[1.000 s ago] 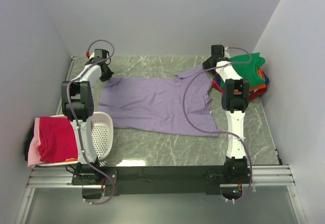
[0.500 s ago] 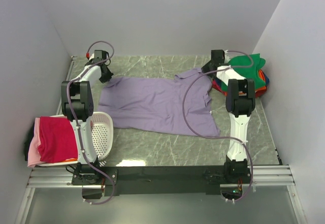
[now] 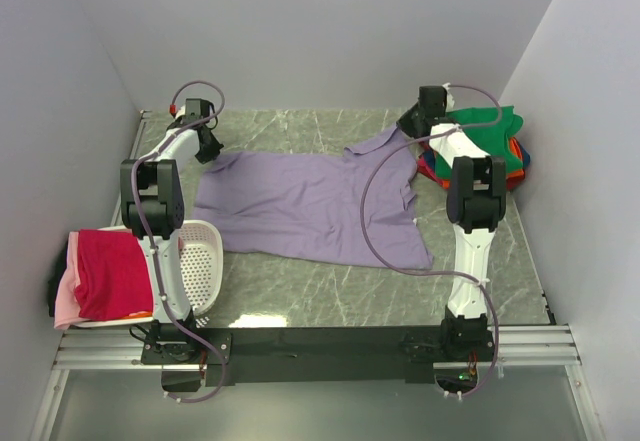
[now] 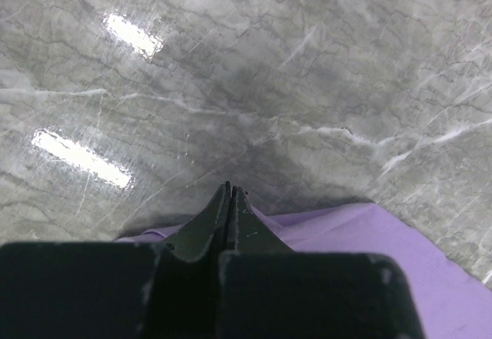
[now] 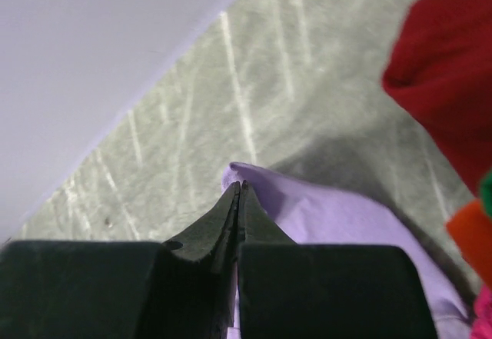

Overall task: Fold and stack the t-shirts
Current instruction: Fold the tshirt

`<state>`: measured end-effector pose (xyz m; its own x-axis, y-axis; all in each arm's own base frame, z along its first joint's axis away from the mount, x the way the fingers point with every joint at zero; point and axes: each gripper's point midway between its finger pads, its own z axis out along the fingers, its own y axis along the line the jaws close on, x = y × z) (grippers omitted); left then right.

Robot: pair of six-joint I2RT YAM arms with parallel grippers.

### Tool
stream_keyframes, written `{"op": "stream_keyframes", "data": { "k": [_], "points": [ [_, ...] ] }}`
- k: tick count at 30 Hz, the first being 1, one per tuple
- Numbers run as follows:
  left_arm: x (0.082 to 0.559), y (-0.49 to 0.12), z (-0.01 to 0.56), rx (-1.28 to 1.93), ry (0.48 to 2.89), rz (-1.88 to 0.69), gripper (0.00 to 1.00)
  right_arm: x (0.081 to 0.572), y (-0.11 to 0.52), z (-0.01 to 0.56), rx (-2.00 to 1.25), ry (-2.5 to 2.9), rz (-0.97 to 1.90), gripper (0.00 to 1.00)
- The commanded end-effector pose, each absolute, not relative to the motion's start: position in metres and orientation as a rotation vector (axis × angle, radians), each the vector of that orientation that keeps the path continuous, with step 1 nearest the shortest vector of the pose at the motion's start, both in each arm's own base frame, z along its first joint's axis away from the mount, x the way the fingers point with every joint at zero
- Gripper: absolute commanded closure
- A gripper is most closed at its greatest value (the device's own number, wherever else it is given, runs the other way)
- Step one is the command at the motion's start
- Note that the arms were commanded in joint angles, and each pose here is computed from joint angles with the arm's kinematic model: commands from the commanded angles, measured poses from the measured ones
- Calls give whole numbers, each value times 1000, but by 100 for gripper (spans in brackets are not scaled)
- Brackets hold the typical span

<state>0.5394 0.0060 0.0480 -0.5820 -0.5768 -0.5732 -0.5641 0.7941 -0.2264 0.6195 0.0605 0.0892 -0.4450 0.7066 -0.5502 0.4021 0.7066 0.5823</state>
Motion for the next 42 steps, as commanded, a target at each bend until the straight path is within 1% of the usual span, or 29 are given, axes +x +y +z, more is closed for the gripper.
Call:
{"op": "stream_keyframes", "data": {
  "k": [1,4,12,16,19,21,22,24,26,30,35,37,42],
  "points": [
    [545,6,82,-834,2258,-75,99,633,66,135,753,2007,534,100],
    [545,5,83,-833,2259,-78,99,629,65,153,729,1986,532,100],
    [541,4,87,-833,2250,-96,99,609,67,172,655,2042,497,100],
    [532,3,82,-845,2255,-98,100,583,71,184,595,2075,451,100],
    [528,3,80,-851,2258,-99,99,561,75,184,546,2122,409,100],
    [527,4,84,-856,2239,-96,99,546,74,174,523,2169,360,100],
    [524,5,81,-860,2242,-91,100,539,73,180,515,2170,348,100],
    [523,7,87,-861,2223,-83,100,523,71,171,500,2215,313,100],
    [522,9,90,-859,2214,-74,99,509,72,175,480,2233,304,100],
    [517,22,95,-877,2187,6,99,480,74,165,432,2301,240,100],
    [506,36,105,-896,2145,99,99,448,80,166,390,2337,193,100],
    [503,54,110,-924,2110,147,99,436,81,169,369,2343,179,100],
    [499,65,120,-924,2078,221,99,405,84,165,325,2387,114,100]
  ]
}}
